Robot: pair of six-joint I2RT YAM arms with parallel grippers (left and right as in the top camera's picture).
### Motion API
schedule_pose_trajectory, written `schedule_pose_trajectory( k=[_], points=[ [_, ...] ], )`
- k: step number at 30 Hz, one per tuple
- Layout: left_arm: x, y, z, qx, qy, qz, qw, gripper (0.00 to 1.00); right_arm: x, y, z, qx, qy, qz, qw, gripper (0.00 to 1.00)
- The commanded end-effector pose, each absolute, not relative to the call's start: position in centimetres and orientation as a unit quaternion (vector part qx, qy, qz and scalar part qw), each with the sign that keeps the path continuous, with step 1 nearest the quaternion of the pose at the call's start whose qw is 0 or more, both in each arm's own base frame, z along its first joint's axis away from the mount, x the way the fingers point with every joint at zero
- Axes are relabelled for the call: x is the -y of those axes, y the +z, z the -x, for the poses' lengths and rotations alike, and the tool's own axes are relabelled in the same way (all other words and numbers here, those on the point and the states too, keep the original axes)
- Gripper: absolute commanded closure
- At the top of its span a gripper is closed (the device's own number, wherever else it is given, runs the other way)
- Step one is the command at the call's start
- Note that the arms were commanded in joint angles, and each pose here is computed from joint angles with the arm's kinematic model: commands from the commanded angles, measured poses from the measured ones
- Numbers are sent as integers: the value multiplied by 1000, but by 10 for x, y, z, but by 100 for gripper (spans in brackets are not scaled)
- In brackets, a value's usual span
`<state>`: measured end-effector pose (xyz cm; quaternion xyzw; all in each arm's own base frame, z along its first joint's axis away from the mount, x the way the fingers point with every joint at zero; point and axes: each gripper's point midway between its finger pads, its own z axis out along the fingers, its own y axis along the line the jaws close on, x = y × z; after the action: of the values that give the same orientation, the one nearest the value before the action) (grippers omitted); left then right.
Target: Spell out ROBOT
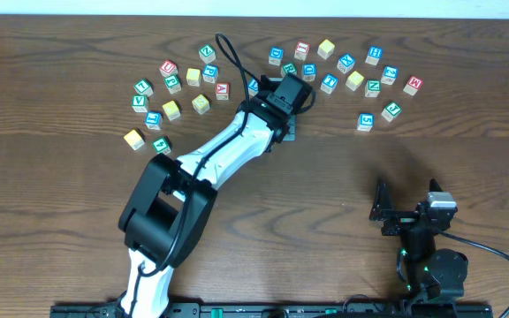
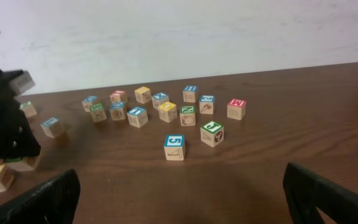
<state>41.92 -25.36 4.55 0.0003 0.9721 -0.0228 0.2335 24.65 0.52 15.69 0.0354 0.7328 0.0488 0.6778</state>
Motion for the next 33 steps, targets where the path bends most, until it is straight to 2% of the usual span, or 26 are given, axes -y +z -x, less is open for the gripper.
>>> schedule_pose_trajectory(
  k=[1,14,33],
  points=[
    [242,36,-424,-972,-4,28,232,73,-3,155,-246,-734,41,-35,677,1],
    [231,27,-418,-975,4,71,213,73,-3,155,-246,-734,40,-35,677,1],
    [226,11,-419,-977,15,74,201,72,-3,155,-246,-734,40,-35,677,1]
  ],
)
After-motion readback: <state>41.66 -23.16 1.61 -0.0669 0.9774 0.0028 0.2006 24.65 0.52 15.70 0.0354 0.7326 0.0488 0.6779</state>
